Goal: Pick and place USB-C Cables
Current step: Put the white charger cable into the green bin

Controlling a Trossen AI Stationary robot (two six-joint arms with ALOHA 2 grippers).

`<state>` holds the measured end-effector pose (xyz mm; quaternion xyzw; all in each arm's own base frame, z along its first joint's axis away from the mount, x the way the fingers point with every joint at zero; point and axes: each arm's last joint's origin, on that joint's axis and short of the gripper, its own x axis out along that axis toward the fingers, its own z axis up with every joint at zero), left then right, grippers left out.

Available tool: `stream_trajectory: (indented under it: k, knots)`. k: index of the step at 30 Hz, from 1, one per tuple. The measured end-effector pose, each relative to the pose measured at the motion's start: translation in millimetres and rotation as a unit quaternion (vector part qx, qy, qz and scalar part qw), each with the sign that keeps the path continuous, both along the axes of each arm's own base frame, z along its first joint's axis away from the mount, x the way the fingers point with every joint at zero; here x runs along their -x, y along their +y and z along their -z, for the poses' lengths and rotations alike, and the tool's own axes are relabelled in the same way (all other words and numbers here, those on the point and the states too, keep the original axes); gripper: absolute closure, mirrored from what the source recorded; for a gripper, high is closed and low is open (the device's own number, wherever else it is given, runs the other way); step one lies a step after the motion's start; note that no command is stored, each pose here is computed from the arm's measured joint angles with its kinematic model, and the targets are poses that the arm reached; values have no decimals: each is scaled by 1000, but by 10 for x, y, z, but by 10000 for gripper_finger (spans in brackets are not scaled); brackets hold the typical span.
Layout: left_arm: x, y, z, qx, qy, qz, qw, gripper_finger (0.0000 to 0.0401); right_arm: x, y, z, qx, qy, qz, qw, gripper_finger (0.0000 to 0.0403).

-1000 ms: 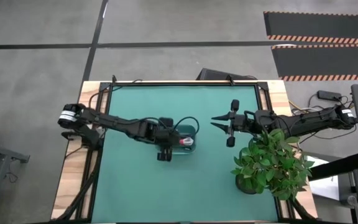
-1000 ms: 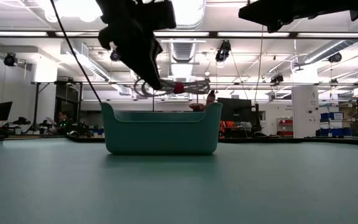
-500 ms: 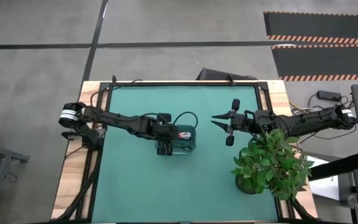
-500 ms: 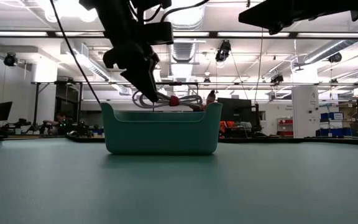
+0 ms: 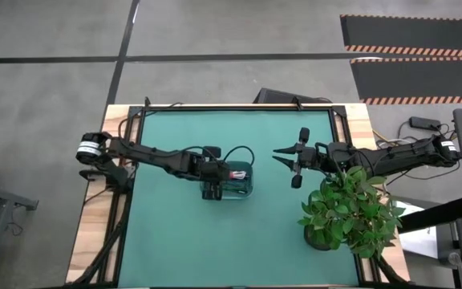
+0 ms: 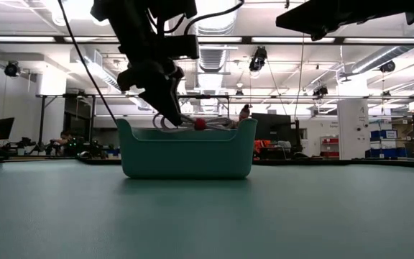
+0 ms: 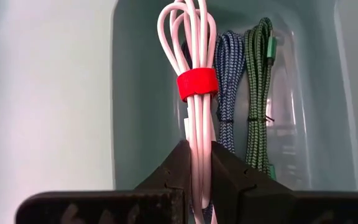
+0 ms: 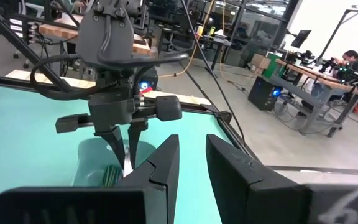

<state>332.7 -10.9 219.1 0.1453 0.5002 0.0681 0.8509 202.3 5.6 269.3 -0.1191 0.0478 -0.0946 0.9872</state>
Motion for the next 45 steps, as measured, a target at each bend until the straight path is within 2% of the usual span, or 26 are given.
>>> stream_trajectory:
  k: [9, 31, 45]
  knots:
    - [-23, 35, -13, -2, -12, -1, 1000, 380, 0, 0, 13, 0, 7, 0, 1000, 330]
    - [-136, 105, 263, -15, 28, 10, 999, 380, 1, -1, 19, -8, 8, 1, 1000, 330]
    - [-148, 145, 299, -16, 32, 4, 999, 380, 1, 0, 24, -9, 10, 1, 1000, 330]
